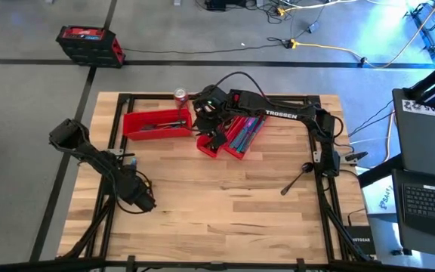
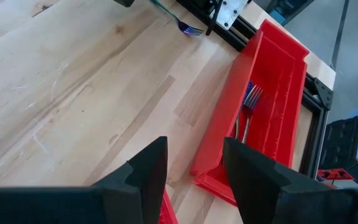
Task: Sort silverware
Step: Put the blue fork into the left red bin
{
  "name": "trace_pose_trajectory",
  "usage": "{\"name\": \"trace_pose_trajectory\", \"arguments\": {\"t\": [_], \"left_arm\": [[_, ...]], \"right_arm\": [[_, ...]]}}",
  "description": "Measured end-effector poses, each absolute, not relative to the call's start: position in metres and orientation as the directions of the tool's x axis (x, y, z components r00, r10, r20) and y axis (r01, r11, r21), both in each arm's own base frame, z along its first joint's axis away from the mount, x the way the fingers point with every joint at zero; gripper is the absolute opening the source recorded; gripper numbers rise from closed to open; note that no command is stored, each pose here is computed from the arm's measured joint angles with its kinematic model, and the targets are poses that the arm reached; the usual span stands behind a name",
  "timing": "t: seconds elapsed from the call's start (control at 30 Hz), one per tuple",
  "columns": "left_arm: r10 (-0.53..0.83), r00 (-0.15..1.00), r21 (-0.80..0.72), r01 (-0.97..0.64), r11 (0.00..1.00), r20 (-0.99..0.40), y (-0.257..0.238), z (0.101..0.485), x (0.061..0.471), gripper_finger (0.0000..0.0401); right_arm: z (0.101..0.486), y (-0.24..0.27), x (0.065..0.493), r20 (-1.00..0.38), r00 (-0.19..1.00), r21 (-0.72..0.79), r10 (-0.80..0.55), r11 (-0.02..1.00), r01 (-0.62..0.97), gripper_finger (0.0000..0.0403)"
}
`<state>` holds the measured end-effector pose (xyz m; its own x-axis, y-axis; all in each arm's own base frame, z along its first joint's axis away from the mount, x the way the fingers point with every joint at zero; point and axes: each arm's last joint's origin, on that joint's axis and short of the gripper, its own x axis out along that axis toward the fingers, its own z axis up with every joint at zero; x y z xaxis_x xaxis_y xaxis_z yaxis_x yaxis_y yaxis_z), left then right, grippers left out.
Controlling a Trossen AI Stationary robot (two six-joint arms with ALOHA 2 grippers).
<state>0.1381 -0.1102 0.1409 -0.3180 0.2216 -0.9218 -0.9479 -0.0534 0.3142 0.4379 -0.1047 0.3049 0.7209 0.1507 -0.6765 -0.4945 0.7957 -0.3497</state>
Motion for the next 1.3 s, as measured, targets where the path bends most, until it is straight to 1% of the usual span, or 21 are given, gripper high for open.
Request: {"name": "trace_pose_trajectory", "arguments": {"t": [0.1, 0.17, 0.37, 0.5, 0.67, 0.73, 0.87, 0.93, 0.97, 1.07, 1.17, 1.23, 1.3], "left_arm": [[0.234, -0.312, 0.311, -0.949, -0.044, -0.921, -0.111, 0.141, 0.137, 0.0019], [0.242, -0.307, 0.308, -0.951, -0.035, -0.921, -0.112, 0.141, 0.136, 0.0006], [0.228, -0.337, 0.341, -0.940, -0.020, -0.914, -0.117, 0.138, 0.133, 0.0000], [0.205, -0.313, 0.318, -0.948, -0.010, -0.927, -0.124, 0.130, 0.137, 0.0000], [0.220, -0.324, 0.329, -0.944, -0.013, -0.920, -0.128, 0.125, 0.142, 0.0000], [0.221, -0.312, 0.317, -0.948, -0.010, -0.924, -0.131, 0.126, 0.145, 0.0000], [0.213, -0.225, 0.238, -0.970, 0.038, -0.951, -0.139, 0.131, 0.157, 0.0000], [0.223, -0.184, 0.208, -0.974, 0.090, -0.957, -0.141, 0.133, 0.160, 0.0000], [0.233, -0.144, 0.177, -0.976, 0.126, -0.962, -0.142, 0.134, 0.164, 0.0000], [0.251, 0.026, 0.038, -0.968, 0.249, -0.968, -0.150, 0.140, 0.178, 0.0000], [0.299, 0.122, -0.018, -0.944, 0.330, -0.946, -0.152, 0.146, 0.185, 0.0000], [0.302, 0.142, -0.027, -0.935, 0.353, -0.943, -0.153, 0.152, 0.187, 0.0000], [0.331, 0.102, 0.012, -0.946, 0.325, -0.938, -0.150, 0.154, 0.184, 0.0000]], "right_arm": [[0.305, -0.105, 0.438, -0.676, 0.721, -0.350, 0.151, 0.796, -0.494, 0.0142], [0.305, -0.105, 0.438, -0.676, 0.722, -0.351, 0.150, 0.796, -0.494, 0.0142], [0.305, -0.105, 0.438, -0.675, 0.723, -0.352, 0.150, 0.796, -0.493, 0.0142], [0.305, -0.105, 0.438, -0.676, 0.722, -0.351, 0.150, 0.796, -0.494, 0.0142], [0.305, -0.105, 0.438, -0.676, 0.721, -0.350, 0.150, 0.796, -0.494, 0.0142], [0.305, -0.105, 0.438, -0.676, 0.721, -0.351, 0.150, 0.795, -0.494, 0.0142], [0.305, -0.105, 0.438, -0.676, 0.722, -0.351, 0.150, 0.795, -0.494, 0.0142], [0.305, -0.105, 0.438, -0.676, 0.722, -0.351, 0.150, 0.795, -0.494, 0.0142], [0.305, -0.105, 0.438, -0.676, 0.722, -0.351, 0.150, 0.795, -0.494, 0.0142], [0.305, -0.105, 0.438, -0.676, 0.721, -0.350, 0.150, 0.796, -0.494, 0.0142], [0.305, -0.105, 0.438, -0.676, 0.721, -0.350, 0.150, 0.796, -0.494, 0.0142], [0.305, -0.105, 0.438, -0.676, 0.721, -0.347, 0.150, 0.799, -0.491, 0.0142], [0.305, -0.105, 0.437, -0.677, 0.720, -0.344, 0.150, 0.801, -0.490, 0.0142]]}}
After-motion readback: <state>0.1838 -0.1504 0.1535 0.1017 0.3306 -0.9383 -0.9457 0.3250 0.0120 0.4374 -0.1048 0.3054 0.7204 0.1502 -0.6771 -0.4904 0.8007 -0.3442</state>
